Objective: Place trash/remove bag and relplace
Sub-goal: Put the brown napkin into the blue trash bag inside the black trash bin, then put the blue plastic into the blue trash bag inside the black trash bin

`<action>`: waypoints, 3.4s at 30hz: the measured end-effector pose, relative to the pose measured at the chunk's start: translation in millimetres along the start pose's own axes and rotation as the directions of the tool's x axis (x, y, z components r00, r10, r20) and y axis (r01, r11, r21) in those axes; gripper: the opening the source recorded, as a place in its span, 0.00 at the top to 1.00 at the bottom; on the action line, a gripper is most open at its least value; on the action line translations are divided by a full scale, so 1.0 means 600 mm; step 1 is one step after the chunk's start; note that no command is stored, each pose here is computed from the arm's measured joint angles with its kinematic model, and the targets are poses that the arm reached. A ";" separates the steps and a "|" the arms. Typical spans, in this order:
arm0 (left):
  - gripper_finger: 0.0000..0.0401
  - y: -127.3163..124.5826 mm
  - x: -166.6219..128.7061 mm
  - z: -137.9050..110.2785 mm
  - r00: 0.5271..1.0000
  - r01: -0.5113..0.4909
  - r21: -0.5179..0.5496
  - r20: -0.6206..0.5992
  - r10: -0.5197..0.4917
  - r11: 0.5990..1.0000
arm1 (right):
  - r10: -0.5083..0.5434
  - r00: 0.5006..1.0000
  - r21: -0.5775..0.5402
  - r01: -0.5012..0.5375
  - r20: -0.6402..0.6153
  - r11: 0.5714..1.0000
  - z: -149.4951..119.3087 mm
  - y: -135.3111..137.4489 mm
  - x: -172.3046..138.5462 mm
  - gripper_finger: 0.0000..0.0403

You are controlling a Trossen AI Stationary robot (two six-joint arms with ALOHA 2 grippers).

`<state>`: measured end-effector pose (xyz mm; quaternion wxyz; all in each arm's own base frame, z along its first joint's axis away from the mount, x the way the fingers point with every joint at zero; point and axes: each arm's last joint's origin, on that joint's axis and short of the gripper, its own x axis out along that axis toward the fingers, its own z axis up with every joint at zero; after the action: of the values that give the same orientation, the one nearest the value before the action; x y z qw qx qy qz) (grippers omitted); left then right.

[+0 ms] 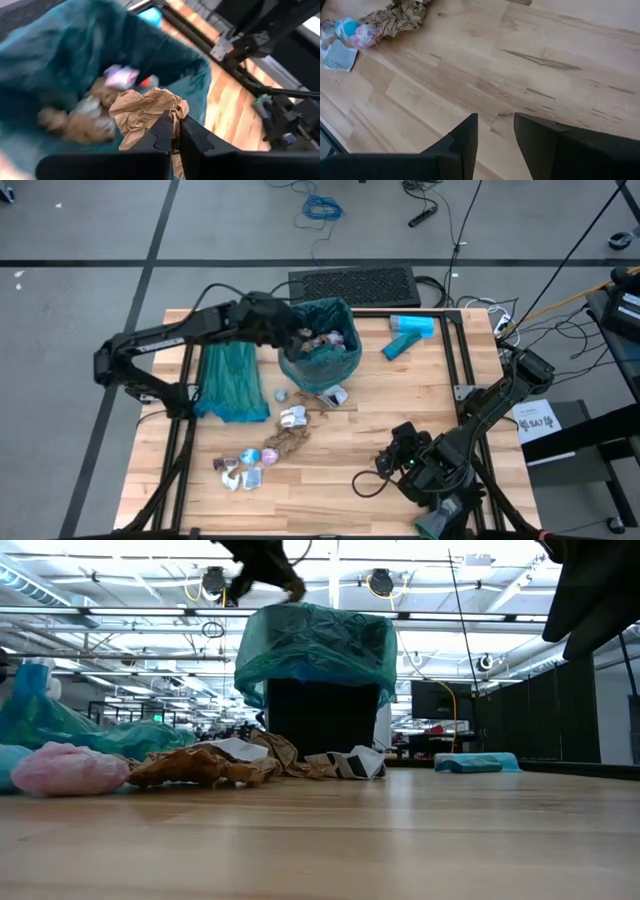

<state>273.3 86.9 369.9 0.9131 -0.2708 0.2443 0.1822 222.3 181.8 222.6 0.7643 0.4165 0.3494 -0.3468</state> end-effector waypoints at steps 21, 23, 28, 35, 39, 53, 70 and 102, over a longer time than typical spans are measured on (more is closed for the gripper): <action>0.63 0.024 -0.012 0.025 0.994 0.095 0.033 0.051 -0.096 0.995 | -0.011 0.997 0.064 0.006 0.075 0.998 0.029 0.007 0.016 0.70; 0.63 0.025 -0.031 0.029 0.993 0.004 0.028 0.121 -0.007 1.000 | -0.014 0.997 0.049 0.010 0.076 0.999 0.031 0.007 0.017 0.70; 0.63 0.013 -0.077 0.025 0.986 0.018 0.008 0.168 -0.019 1.000 | -0.017 0.997 0.016 0.015 0.078 1.000 0.034 0.008 0.019 0.70; 0.63 -0.043 -0.149 -0.060 0.999 -0.006 0.016 -0.033 0.007 1.000 | -0.021 0.999 -0.056 0.024 0.042 0.998 0.030 0.007 0.018 0.70; 0.63 -0.067 -0.166 -0.134 0.965 -0.162 -0.055 -0.220 0.146 0.985 | -0.022 0.999 -0.119 0.027 0.040 0.993 0.030 0.007 0.018 0.70; 0.63 -0.118 -0.124 -0.417 0.886 -0.339 -0.294 -0.418 0.199 0.894 | -0.029 0.999 -0.256 0.032 0.019 0.966 0.036 0.009 0.022 0.70; 0.63 -0.142 -0.028 -0.532 0.746 -0.490 -0.131 -0.574 0.337 0.862 | 0.046 0.998 -0.280 -0.056 -0.045 0.958 0.030 0.023 0.021 0.70; 0.96 -0.211 -0.055 -0.354 0.846 -0.450 -0.054 -0.344 0.407 0.891 | 0.101 0.993 -0.293 -0.116 -0.068 0.949 0.029 0.033 0.021 0.70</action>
<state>231.6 -143.6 283.1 0.7764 -0.2955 0.4325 0.3505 249.4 171.9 227.4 0.8267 0.3247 0.3937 -0.2371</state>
